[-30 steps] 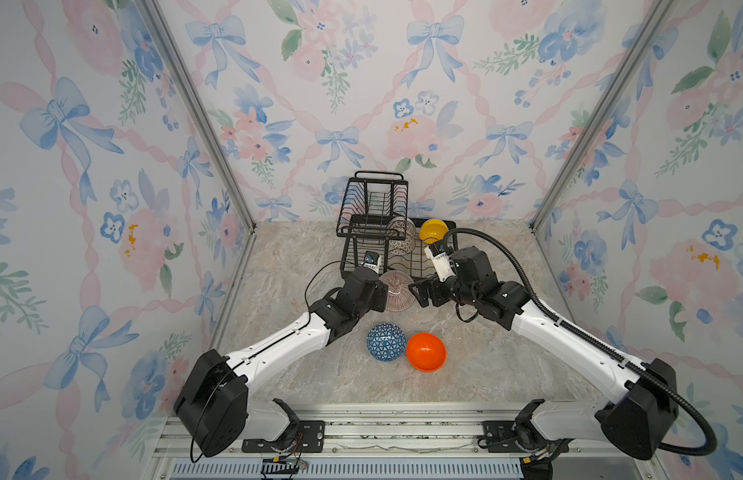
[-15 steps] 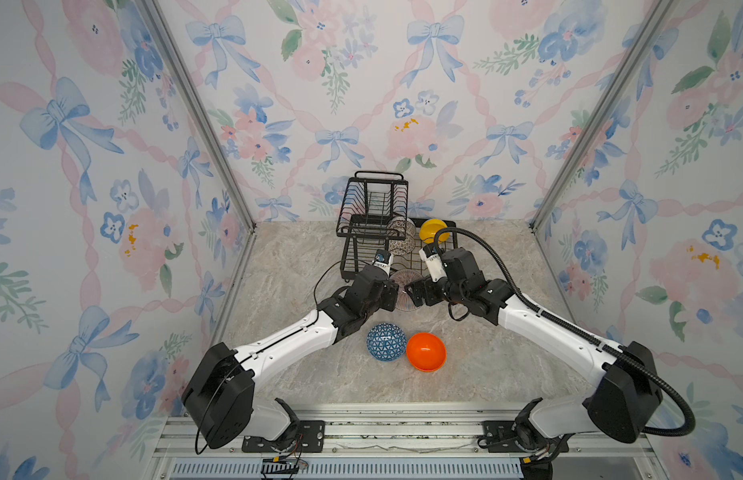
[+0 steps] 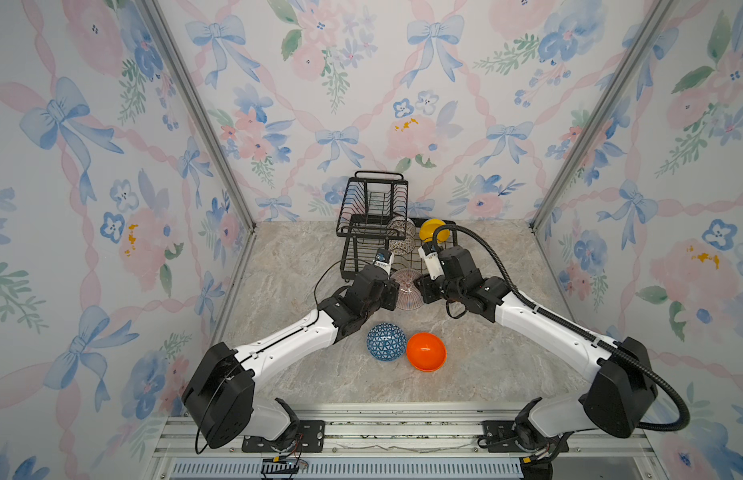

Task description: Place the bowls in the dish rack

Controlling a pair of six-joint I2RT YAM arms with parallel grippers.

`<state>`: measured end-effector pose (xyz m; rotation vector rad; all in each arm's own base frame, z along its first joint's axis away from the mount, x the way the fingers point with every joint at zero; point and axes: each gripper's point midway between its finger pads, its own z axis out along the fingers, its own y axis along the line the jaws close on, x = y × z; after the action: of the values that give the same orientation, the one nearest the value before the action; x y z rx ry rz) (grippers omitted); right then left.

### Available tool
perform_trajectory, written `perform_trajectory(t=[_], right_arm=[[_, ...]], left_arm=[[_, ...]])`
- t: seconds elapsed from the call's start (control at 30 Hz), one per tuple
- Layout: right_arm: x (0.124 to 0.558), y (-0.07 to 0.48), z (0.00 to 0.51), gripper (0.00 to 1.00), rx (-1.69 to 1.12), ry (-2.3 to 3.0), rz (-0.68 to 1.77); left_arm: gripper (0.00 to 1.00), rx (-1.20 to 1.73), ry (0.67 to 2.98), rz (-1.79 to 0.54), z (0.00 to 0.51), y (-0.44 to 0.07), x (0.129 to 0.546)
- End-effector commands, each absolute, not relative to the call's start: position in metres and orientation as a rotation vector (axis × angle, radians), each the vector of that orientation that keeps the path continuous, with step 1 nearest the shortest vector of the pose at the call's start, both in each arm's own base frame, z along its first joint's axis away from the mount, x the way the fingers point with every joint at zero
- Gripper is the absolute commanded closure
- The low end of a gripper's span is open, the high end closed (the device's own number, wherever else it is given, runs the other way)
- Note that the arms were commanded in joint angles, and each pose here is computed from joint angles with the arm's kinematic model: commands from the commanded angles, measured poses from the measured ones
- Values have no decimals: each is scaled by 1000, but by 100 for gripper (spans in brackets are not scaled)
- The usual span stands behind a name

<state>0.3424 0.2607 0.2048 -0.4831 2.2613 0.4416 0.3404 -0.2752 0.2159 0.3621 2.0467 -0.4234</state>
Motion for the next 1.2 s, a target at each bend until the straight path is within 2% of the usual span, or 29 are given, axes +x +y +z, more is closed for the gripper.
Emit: perform_trajectory(t=[0.0, 0.07, 0.27, 0.43, 0.5, 0.63, 0.8, 0.9, 1.17], right_arm=[[346, 267, 218, 94, -471, 2237, 463], [345, 266, 218, 100, -468, 2238, 463], [343, 264, 219, 100, -474, 2234, 457], [342, 262, 218, 100, -482, 2230, 448], [341, 262, 219, 100, -485, 2227, 446], [340, 259, 217, 100, -494, 2221, 439], [342, 252, 213, 100, -490, 2225, 420], [346, 246, 211, 100, -477, 2228, 410], [354, 231, 201, 100, -474, 2241, 369]], left_arm=[[100, 352, 1958, -466, 245, -284, 346], [100, 353, 1958, -466, 245, -284, 345], [100, 363, 1965, -476, 241, -284, 341], [99, 442, 1959, -571, 234, -292, 327], [86, 449, 1965, -573, 231, -290, 325], [49, 438, 1975, -548, 229, -283, 322], [17, 432, 1980, -515, 230, -270, 319], [3, 423, 1983, -496, 232, -260, 317], [2, 361, 2006, -478, 223, -231, 313]])
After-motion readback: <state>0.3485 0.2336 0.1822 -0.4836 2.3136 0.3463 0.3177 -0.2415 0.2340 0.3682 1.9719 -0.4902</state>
